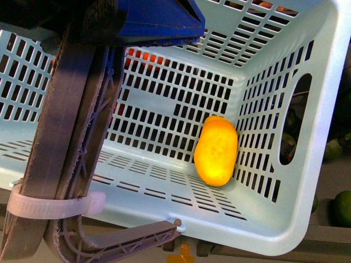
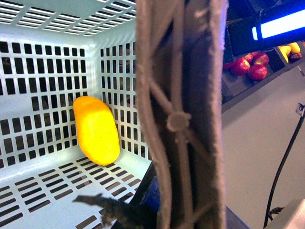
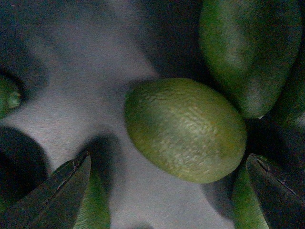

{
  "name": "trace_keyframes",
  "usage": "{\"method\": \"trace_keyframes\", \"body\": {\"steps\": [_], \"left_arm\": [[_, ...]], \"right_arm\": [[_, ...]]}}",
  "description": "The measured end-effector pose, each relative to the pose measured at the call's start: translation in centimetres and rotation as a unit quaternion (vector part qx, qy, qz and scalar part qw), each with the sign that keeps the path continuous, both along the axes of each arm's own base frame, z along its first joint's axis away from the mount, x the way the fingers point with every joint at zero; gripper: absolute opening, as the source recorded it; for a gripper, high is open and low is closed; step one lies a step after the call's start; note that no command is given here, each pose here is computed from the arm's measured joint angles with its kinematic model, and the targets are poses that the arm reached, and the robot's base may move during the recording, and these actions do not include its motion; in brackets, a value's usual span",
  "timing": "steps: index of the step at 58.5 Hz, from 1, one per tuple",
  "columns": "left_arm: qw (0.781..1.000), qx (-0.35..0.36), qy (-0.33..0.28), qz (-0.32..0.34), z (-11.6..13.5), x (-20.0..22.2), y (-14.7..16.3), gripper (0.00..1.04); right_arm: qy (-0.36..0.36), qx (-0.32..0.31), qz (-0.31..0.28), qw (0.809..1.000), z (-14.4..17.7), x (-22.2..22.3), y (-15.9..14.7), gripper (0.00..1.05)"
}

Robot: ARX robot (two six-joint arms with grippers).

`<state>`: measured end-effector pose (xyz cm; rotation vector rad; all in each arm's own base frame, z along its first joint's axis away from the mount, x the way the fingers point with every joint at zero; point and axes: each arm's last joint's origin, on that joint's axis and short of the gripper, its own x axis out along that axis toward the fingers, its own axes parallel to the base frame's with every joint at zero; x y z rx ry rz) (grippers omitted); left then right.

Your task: Pick mango and avocado into basket

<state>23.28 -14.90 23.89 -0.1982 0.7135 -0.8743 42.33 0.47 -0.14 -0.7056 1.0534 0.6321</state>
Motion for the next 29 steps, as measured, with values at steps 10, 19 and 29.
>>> {"method": "trace_keyframes", "body": {"steps": [10,19,29], "left_arm": [[1.000,0.000,0.000,0.000,0.0,0.0,0.0,0.04],[1.000,0.001,-0.001,0.001,0.0,0.0,0.0,0.04],[1.000,0.002,-0.001,0.003,0.0,0.0,0.0,0.04]], "right_arm": [[-0.001,-0.016,0.021,1.000,-0.7,0.9,0.0,0.96],[0.010,-0.024,0.037,0.999,-1.5,0.9,-0.1,0.96],[0.005,-0.028,0.042,0.999,-2.2,1.2,-0.1,0.96]]}}
